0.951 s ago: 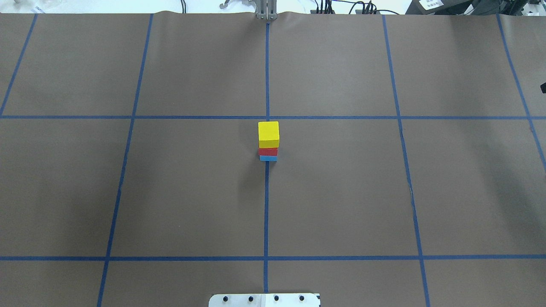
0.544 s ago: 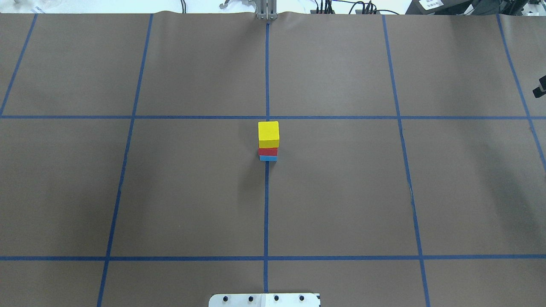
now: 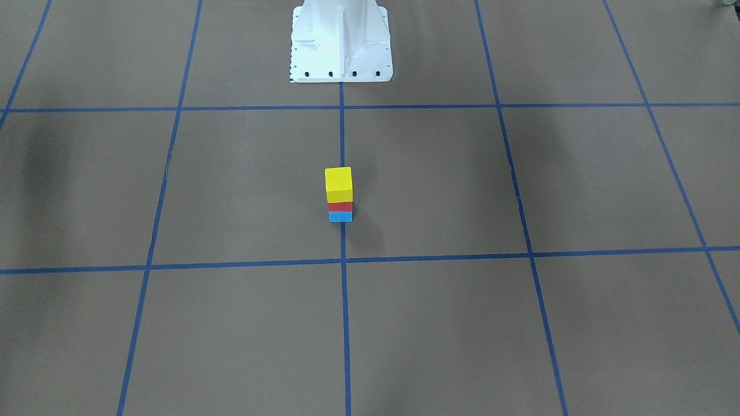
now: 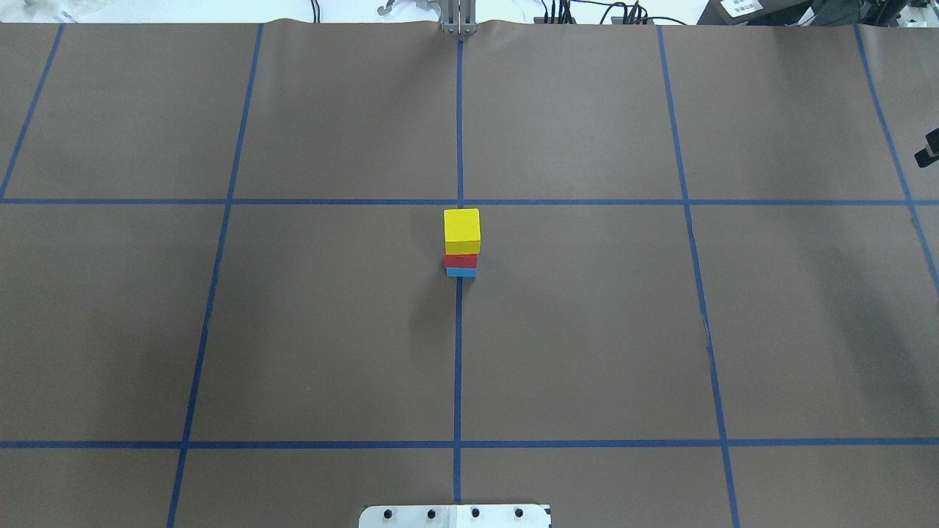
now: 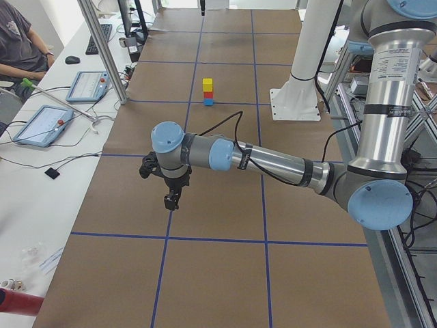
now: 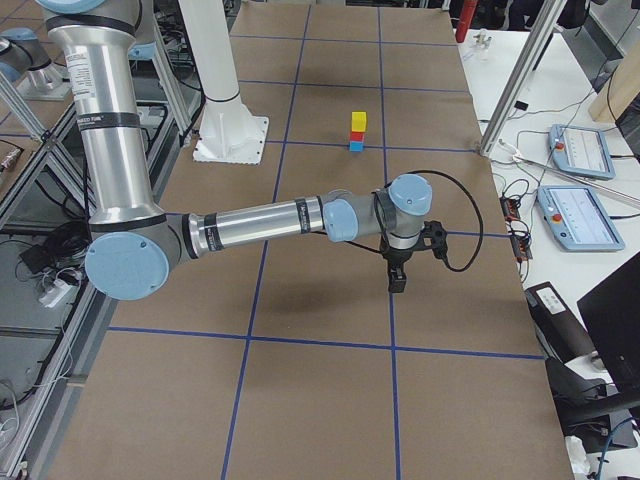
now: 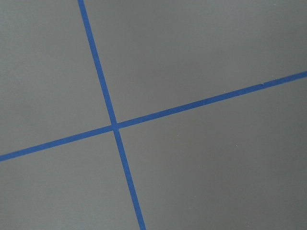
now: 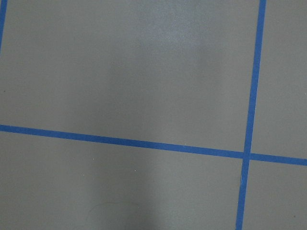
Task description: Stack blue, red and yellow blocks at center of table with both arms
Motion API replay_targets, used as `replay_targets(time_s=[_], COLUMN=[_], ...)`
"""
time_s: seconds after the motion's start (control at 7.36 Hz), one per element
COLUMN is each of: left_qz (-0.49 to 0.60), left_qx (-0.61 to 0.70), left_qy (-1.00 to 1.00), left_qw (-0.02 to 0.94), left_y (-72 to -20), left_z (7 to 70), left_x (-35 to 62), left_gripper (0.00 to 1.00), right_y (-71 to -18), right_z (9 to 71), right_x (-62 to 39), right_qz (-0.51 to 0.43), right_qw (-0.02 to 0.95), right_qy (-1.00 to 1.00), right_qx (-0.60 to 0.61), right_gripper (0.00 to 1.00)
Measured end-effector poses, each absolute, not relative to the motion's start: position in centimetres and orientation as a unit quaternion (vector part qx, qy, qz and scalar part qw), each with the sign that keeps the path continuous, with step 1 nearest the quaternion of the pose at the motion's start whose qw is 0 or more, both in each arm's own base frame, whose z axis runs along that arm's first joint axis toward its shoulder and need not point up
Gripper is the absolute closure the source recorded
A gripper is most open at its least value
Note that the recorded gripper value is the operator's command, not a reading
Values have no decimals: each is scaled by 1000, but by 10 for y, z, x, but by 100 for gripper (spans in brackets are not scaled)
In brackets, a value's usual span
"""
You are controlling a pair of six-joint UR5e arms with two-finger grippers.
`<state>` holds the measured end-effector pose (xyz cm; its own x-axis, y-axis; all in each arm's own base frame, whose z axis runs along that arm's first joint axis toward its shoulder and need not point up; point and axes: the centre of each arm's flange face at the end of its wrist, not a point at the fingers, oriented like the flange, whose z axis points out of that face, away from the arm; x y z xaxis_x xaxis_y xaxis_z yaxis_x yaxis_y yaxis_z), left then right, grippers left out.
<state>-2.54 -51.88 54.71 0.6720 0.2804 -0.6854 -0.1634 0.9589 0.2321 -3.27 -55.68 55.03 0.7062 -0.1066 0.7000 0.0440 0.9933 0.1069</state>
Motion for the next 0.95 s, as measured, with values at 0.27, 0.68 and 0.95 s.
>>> replay_targets(time_s=[0.27, 0.68, 0.95], left_qz=[125, 129, 131], left_qx=[80, 94, 99], left_qy=[385, 384, 383], left_qw=[911, 909, 909], left_y=[-518, -520, -516], left_z=[543, 528, 523], left_x=[-25, -25, -26], left_gripper=[0, 0, 0], right_y=[-558, -563, -571], right_z=[548, 541, 533], right_x=[-33, -35, -37], right_qz=[-42, -43, -44], right_qw=[923, 922, 922], right_qy=[-381, -382, -380], right_qx=[44, 49, 55], right_gripper=[0, 0, 0])
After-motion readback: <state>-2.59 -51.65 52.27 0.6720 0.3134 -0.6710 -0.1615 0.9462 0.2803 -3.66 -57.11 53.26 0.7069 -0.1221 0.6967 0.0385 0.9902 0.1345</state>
